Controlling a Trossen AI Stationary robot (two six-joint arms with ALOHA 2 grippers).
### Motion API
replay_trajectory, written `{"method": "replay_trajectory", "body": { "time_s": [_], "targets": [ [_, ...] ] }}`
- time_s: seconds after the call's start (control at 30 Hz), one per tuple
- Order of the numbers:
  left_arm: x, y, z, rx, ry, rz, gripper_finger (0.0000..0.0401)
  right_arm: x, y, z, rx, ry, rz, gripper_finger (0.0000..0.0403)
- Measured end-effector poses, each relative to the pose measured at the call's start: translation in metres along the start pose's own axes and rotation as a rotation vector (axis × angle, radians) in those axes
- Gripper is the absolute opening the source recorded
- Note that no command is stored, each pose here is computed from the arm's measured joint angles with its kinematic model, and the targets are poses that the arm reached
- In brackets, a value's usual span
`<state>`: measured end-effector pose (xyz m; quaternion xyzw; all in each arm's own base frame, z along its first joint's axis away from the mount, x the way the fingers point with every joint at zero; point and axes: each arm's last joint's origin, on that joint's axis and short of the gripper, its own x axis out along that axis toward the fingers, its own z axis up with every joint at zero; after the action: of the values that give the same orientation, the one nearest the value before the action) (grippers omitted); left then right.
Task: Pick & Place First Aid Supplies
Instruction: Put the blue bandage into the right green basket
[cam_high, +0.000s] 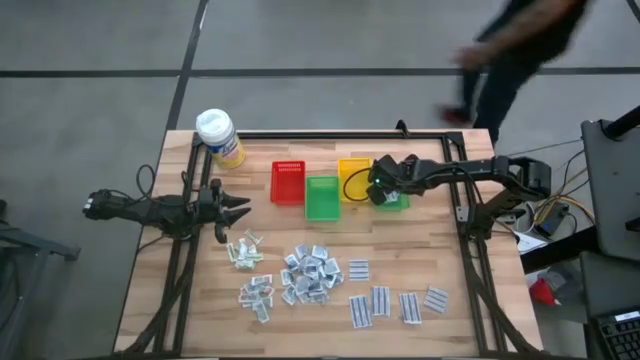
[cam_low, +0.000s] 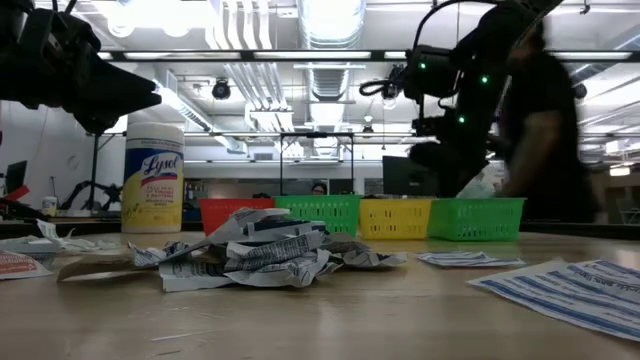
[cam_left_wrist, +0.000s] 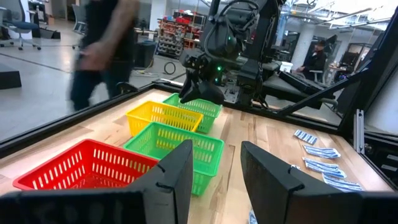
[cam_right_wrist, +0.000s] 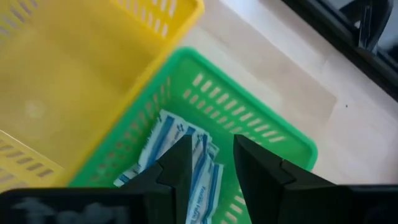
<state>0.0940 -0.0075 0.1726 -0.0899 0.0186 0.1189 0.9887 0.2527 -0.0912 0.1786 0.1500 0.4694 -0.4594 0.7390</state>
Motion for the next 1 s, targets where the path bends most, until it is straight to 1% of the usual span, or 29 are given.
{"method": "replay_trajectory", "body": {
  "time_s": [0.2, 0.43, 0.63, 0.83, 0.9, 1.0],
  "targets": [
    [0.0, 0.0, 0.0, -0.005, 0.0, 0.0, 0.0131, -0.013, 0.002, 0.015, -0.006, -0.013, 0.02, 0.01],
    [0.0, 0.0, 0.0, -0.005, 0.0, 0.0, 0.0131, -0.032, -0.002, 0.028, -0.036, 0.039, -0.011, 0.0085],
    [0.0, 0.0, 0.0, -0.006, 0.0, 0.0, 0.0131, -0.05, -0.005, 0.034, -0.027, 0.091, -0.043, 0.0075],
    [0.0, 0.0, 0.0, -0.006, 0.0, 0.0, 0.0131, -0.066, 0.002, 0.029, -0.059, 0.11, -0.041, 0.0068],
    [0.0, 0.0, 0.0, -0.006, 0.0, 0.0, 0.0131, -0.071, 0.007, 0.025, -0.081, 0.105, -0.03, 0.0069],
    [0.0, 0.0, 0.0, -0.007, 0.0, 0.0, 0.0131, -0.076, 0.015, 0.015, -0.081, 0.103, -0.018, 0.0073]
  ]
}}
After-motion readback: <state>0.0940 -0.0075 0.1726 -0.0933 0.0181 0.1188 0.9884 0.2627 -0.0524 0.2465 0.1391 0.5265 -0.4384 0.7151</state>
